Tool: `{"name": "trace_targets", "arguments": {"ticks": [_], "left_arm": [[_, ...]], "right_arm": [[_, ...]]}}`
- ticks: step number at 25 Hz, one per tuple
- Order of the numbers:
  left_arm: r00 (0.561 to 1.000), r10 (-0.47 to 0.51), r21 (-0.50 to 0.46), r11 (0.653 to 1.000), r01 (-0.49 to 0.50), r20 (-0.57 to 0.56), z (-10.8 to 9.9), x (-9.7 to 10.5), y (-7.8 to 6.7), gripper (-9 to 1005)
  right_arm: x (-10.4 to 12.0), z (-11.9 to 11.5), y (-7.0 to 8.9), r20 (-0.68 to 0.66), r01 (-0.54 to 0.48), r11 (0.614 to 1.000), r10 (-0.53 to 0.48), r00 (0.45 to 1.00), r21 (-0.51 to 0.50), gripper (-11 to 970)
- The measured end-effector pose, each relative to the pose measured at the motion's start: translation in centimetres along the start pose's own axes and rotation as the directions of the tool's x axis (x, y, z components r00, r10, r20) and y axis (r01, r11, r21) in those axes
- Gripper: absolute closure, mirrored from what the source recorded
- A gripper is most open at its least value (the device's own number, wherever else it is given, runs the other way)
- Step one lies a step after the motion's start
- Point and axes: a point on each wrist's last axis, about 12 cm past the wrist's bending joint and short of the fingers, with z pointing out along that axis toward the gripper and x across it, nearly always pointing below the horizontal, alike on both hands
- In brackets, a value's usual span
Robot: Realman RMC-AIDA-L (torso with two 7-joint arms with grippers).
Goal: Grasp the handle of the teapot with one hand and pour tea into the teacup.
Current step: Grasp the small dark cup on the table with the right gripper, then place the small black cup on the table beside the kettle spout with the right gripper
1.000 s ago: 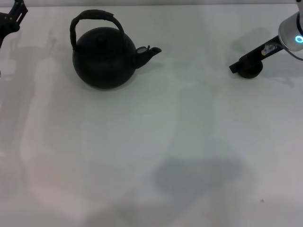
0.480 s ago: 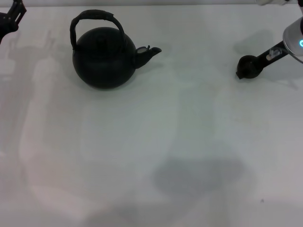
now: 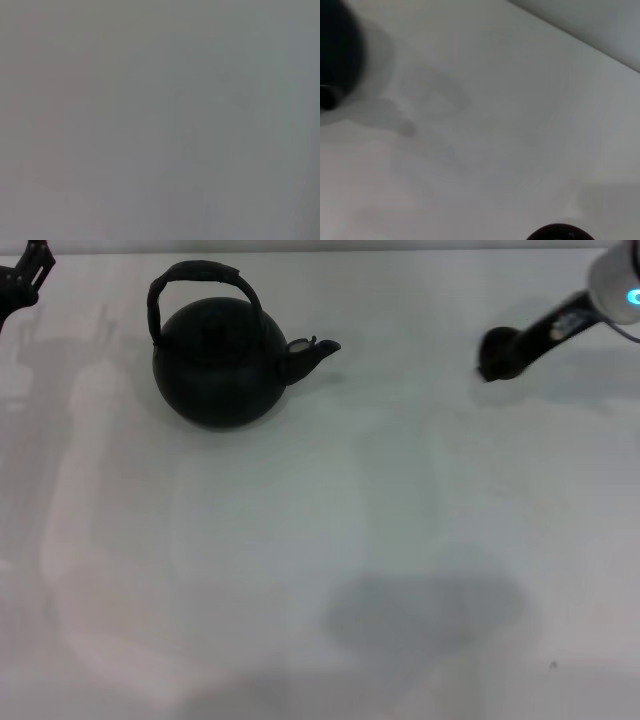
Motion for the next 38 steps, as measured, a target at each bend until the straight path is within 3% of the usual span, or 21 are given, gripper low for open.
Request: {"name": "trace_targets", "arguments": {"ticks": [7,15,19,38], "left_arm": [[1.0,0.0,0.008,1.0,0.0,0.006,0.3,-0.2,-0.3,109],[1.0,0.003,0.02,1.0,-0.003,0.017,0.9,-0.6,-0.6,110],[1.0,0.005,0.026,1.0,-0.005,0.018,1.3,-0.8,-0.8,110],[1.0,0.006,0.027,1.0,-0.006,0.011,1.4,-0.8,-1.0,109]], "right_arm": [[-2.9,-0.7,5.8,0.005,0.228,0.971,-0.229,0.974,-0.071,229],[-2.7,0.9,10.1,-0.074,0.316,0.941,-0.326,0.942,-0.121,224],[-2.6,1.3,10.8,-0.054,0.299,0.941,-0.311,0.949,-0.161,221],[-2.1,3.4,11.5,-0.08,0.336,0.933,-0.348,0.934,-0.133,209]]}}
